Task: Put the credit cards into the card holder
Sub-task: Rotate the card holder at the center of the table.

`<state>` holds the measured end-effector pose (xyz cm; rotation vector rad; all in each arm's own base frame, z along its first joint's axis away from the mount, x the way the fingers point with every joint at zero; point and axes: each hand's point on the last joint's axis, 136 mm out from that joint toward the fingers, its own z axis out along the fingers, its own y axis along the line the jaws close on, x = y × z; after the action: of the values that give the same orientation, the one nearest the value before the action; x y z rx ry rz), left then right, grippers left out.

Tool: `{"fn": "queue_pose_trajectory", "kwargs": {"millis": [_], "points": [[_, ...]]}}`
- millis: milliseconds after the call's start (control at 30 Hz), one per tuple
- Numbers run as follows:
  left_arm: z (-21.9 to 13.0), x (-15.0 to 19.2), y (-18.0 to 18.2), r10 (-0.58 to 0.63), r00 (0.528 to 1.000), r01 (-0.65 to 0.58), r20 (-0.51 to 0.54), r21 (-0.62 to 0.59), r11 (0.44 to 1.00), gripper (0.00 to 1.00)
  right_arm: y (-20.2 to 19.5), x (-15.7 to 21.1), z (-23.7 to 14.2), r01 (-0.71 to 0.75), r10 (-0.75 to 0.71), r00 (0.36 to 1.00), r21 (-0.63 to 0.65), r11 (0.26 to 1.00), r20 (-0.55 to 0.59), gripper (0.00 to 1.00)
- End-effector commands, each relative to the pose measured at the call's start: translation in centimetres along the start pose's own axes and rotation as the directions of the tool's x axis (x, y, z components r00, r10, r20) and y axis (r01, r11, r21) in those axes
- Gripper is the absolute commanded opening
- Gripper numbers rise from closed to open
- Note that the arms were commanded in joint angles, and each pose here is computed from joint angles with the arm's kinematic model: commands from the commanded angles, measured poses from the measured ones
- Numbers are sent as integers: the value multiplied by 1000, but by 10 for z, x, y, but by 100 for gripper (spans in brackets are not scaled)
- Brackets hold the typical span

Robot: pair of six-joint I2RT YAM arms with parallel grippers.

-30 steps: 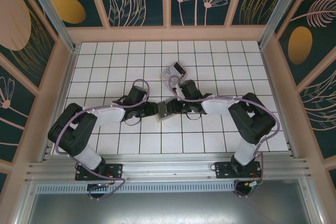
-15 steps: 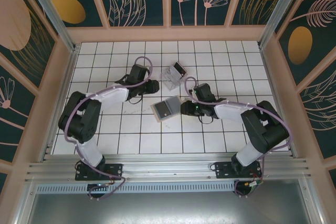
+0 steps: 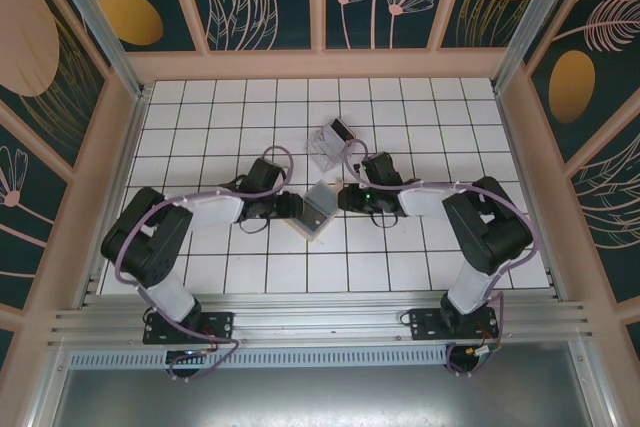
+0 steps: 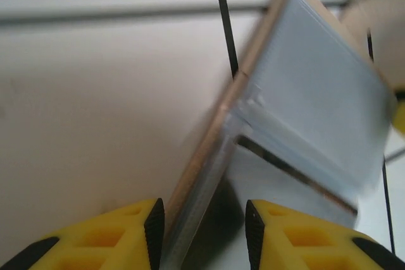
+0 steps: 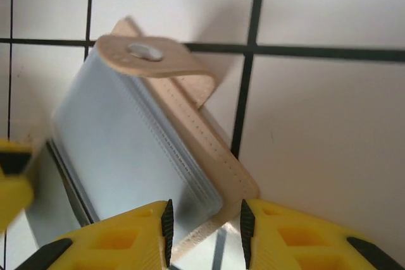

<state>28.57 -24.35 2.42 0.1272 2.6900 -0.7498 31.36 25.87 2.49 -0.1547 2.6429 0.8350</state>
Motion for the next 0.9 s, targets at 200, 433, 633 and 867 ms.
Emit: {"fn": "queue_pose_trajectory", "kwargs": {"millis": [200, 433, 633, 867], "points": [[-20, 44, -29, -121, 993, 121, -8, 106, 987, 42, 47, -5, 35, 128, -141, 985, -126, 984, -101, 37], [-9, 42, -53, -80, 997, 81, -12, 128, 989, 42, 80, 0, 64, 229, -263, 947, -188, 955, -183, 37], [-4, 31, -68, -82, 996, 77, 25, 152, 985, 43, 101, -10, 75, 278, -320, 928, -217, 936, -191, 36], [-9, 14, -80, -98, 992, 83, 76, 180, 980, 47, 123, -39, 74, 295, -335, 932, -248, 923, -140, 36]]}}
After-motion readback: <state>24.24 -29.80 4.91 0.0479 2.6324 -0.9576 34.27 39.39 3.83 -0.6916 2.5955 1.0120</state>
